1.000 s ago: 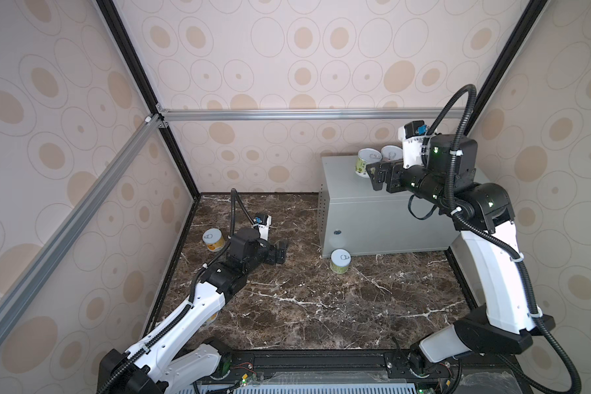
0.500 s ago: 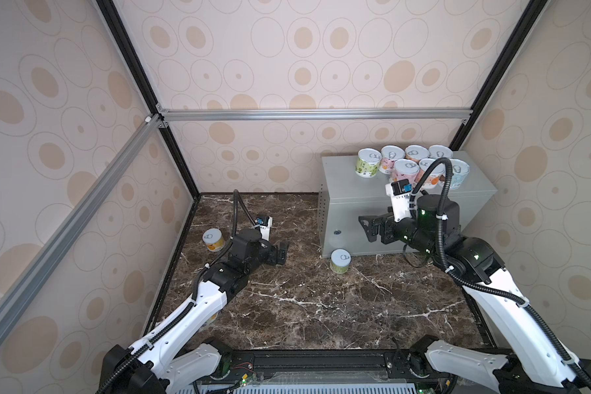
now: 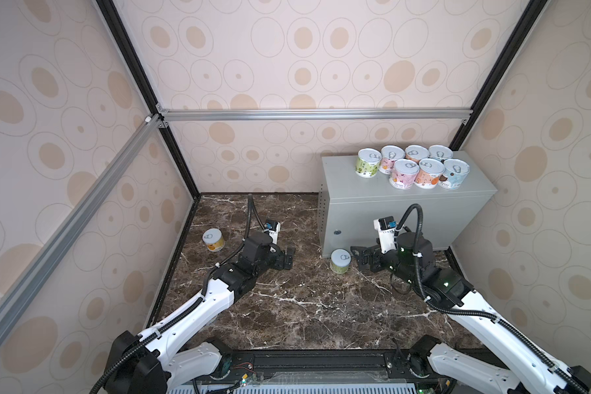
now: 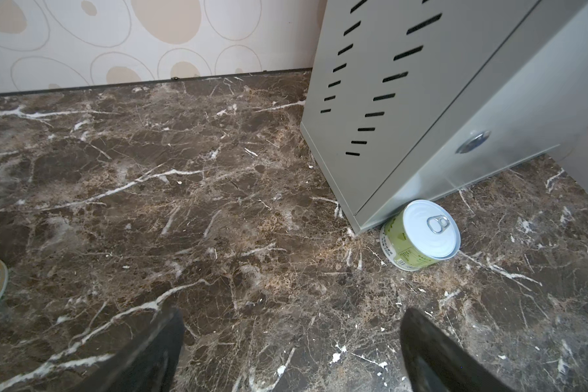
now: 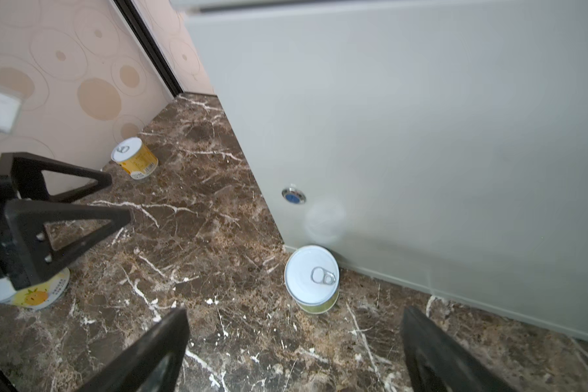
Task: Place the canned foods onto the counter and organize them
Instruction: 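Lower the right gripper to the green-labeled can at the cabinet base, then close the right gripper around the green-labeled can's lid, then lift the green can with the right gripper up to the cabinet top, then lower the green can beside the grouped cans and open the right gripper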
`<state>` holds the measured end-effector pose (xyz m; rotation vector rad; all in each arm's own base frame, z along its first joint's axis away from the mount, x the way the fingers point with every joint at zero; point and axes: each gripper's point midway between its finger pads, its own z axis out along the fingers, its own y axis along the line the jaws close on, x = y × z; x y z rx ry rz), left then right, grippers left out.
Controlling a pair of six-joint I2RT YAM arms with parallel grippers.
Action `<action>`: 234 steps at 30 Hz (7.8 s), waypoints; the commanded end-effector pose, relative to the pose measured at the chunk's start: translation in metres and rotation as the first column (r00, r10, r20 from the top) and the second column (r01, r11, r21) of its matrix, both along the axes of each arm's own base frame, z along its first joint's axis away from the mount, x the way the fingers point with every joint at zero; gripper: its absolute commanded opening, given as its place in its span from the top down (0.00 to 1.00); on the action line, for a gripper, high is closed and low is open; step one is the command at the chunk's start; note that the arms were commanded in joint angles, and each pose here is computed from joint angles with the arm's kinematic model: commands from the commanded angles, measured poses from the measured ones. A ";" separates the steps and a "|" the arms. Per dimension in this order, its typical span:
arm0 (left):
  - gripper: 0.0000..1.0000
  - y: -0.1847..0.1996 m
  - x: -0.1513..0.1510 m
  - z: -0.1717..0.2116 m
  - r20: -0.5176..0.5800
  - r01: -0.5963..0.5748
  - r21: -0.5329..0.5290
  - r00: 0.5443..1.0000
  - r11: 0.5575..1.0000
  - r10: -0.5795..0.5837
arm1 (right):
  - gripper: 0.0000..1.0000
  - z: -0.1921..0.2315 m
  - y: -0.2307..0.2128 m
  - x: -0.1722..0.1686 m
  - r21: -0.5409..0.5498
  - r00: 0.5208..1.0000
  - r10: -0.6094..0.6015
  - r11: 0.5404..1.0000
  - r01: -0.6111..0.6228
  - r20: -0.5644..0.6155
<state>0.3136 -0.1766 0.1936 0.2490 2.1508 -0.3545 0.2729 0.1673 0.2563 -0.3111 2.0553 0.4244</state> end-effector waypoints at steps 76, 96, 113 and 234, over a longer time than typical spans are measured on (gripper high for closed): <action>0.01 -0.004 -0.025 -0.111 -0.161 -0.114 -0.136 0.983 0.984 0.092 | 0.11 -0.196 0.051 0.095 -0.027 0.968 -0.251 0.968 0.251 -0.005; 0.01 -0.003 -0.028 -0.099 -0.143 -0.113 -0.163 0.986 0.980 0.089 | 0.45 -0.175 0.050 0.081 -0.034 0.979 -0.205 0.978 0.205 0.010; 0.01 0.011 -0.034 -0.076 -0.089 -0.127 -0.159 0.990 0.979 0.114 | 0.46 -0.132 0.077 0.037 -0.053 0.998 0.024 0.998 -0.027 -0.057; 0.01 0.033 0.044 0.092 0.176 -0.092 -0.079 0.979 0.993 0.104 | 0.22 0.178 -0.034 0.177 -0.066 0.969 -0.228 0.970 0.234 0.093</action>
